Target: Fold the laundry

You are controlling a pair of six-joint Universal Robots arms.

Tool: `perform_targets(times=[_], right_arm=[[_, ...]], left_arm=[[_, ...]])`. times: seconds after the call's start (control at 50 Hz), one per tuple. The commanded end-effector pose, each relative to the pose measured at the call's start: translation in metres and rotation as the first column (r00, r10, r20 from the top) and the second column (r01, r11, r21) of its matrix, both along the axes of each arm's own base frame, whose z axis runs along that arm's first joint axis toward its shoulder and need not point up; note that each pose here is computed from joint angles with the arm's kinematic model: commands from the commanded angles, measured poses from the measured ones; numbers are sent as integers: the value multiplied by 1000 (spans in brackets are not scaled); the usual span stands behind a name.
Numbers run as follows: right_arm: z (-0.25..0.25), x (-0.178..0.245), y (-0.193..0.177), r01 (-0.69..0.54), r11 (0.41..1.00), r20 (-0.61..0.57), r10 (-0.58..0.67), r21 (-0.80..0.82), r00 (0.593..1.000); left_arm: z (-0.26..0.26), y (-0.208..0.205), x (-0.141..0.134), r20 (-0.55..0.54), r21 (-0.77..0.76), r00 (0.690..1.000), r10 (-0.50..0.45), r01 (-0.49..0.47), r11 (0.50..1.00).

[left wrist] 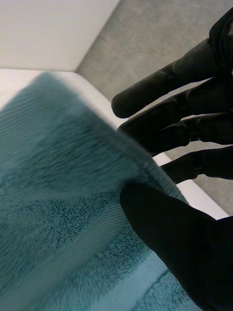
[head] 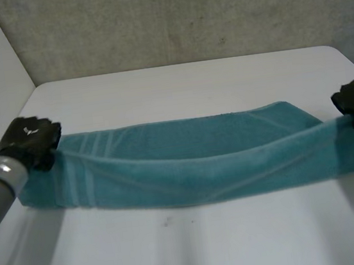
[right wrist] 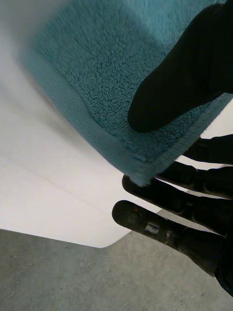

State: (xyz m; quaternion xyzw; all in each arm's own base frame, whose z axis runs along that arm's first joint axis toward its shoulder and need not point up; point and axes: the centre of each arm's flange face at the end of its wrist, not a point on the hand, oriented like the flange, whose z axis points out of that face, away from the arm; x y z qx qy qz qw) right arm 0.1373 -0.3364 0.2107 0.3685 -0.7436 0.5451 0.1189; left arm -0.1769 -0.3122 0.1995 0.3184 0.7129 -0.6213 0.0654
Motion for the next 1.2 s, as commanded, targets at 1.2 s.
perform_targets(times=[1.2], right_arm=[[13,15,4,135,988,360,-155,81,920]], left_arm=[[19,13,-59,-363,14,932,-20,27,1000]])
